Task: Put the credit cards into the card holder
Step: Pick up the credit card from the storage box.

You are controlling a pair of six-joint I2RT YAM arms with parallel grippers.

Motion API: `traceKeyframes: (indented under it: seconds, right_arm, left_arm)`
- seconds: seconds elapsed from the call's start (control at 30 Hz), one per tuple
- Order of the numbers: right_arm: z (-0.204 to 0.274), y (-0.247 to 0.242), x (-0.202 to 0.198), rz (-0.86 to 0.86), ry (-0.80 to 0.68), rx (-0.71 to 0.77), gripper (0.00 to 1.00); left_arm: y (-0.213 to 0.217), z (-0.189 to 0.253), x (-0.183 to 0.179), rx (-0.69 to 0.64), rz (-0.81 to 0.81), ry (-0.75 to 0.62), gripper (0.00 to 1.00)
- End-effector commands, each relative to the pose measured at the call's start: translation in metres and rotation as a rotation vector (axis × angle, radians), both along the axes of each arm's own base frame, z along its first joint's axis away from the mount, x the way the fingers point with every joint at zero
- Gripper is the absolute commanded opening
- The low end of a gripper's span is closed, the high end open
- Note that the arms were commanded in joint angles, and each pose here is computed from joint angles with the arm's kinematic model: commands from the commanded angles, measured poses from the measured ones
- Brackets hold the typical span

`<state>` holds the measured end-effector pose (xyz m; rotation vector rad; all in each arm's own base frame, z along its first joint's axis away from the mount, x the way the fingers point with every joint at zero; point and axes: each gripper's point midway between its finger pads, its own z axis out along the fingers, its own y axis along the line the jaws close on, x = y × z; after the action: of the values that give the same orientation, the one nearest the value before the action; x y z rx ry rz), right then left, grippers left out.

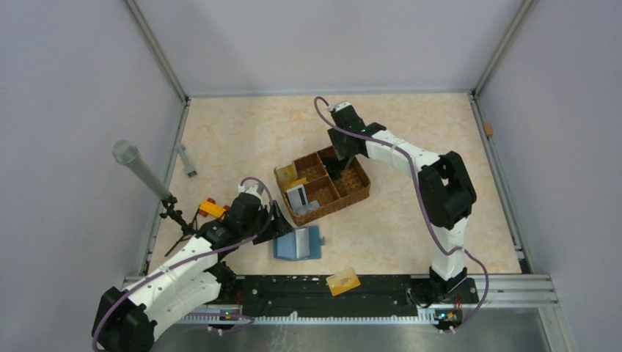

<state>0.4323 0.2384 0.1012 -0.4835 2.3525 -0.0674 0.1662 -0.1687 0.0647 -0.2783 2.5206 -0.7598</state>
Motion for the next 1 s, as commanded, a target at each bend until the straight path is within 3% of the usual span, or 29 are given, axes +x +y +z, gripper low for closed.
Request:
traceKeyframes:
  seconds: [0.0,0.7,0.97]
  right_arm:
    - [0.012,-0.01,0.013,-0.038,-0.049,-0.035,0.6]
    - [0.038,-0.013,0.013,-0.041,-0.086,-0.029,0.41]
    - [0.052,-0.011,0.011,-0.031,-0.108,-0.017,0.4]
  left_arm:
    - [-0.003,0.017,0.008,-0.01,-0.002,-0.045,0.74]
    - [-0.007,0.019,0.008,-0.028,-0.011,-0.043,0.73]
    - [-0.007,0.02,0.008,-0.027,-0.015,-0.043,0.73]
